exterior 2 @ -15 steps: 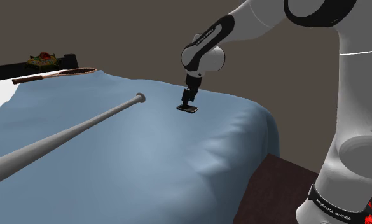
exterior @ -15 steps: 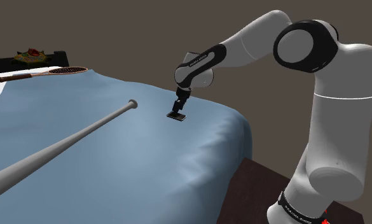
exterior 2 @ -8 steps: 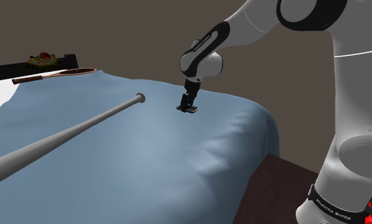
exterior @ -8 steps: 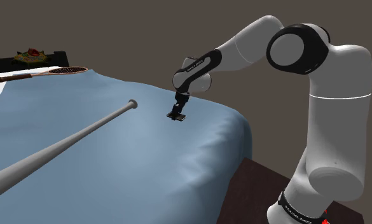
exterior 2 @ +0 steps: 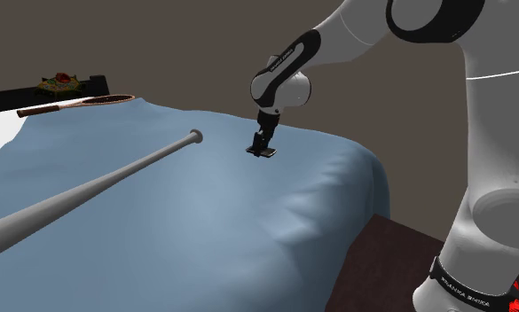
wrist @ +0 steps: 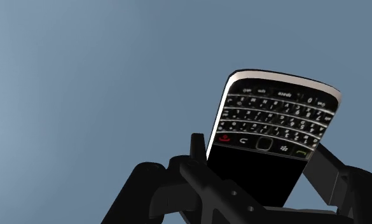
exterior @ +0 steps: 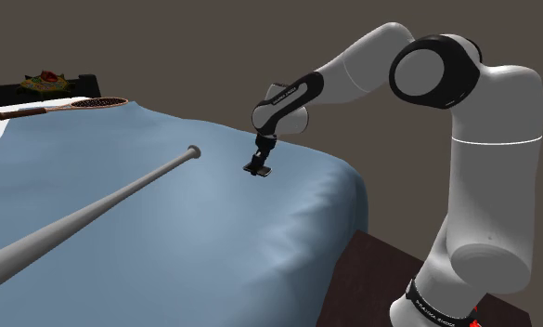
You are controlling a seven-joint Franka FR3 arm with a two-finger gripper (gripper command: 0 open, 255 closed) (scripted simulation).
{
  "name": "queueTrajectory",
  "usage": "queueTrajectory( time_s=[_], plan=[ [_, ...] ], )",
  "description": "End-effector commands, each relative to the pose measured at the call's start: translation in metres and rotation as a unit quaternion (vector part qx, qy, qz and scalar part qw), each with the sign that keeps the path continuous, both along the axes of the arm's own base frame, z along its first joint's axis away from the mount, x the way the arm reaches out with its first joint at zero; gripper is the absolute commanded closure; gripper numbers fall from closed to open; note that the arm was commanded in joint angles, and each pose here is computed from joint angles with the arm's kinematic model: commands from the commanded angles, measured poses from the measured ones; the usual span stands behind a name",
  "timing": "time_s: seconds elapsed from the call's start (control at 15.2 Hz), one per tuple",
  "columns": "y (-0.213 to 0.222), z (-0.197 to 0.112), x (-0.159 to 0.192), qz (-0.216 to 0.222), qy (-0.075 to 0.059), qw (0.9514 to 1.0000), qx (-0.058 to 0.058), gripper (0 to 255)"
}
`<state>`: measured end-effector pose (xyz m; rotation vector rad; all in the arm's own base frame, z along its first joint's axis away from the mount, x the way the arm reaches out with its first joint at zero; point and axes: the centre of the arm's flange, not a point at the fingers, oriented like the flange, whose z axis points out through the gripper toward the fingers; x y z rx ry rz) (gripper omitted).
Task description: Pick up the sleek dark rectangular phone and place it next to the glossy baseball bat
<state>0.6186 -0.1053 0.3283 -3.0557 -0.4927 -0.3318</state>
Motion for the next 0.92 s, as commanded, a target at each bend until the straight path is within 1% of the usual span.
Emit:
queueTrajectory(
  time_s=[0.0, 0.33, 0.86],
  plan=[
    [0.000, -0.001, 0.000, 0.000, 0.001, 1.0000, 0.000, 255],
    [0.000, -0.001, 0.000, 0.000, 0.001, 1.0000, 0.000, 255],
    [0.000, 0.041, 0.000, 0.000, 0.001, 1.0000, 0.000, 255]
  ],
)
